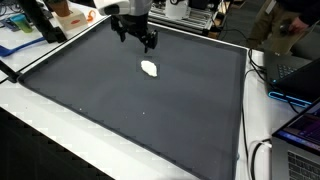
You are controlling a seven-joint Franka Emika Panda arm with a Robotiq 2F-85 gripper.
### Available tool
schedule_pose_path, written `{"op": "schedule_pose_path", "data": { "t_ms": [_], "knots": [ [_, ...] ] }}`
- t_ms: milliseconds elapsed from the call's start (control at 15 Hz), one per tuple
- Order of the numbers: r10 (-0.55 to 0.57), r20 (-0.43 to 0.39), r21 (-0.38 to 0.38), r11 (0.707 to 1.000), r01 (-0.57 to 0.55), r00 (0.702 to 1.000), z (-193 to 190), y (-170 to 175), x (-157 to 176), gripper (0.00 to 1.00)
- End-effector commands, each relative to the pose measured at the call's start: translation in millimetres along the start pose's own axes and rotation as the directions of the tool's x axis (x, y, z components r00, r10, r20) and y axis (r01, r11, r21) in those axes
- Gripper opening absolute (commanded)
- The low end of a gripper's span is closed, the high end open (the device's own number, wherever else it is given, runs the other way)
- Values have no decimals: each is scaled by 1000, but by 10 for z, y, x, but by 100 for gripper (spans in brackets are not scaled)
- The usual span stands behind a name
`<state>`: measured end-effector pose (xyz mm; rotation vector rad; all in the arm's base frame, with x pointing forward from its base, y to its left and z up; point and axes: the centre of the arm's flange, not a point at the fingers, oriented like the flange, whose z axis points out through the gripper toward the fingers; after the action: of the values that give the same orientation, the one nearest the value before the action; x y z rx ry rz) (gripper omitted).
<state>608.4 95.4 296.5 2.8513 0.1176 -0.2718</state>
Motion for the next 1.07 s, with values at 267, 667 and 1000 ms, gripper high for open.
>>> {"op": "schedule_pose_path", "data": {
  "t_ms": [267,667,1000],
  "knots": [
    [-138,0,92,986,137,990,16,209,-174,100],
    [-409,-144,141,893,428,901,199,409,-648,100],
    [-578,-239,59,794,606,781,346,306,-861,100]
  ]
}}
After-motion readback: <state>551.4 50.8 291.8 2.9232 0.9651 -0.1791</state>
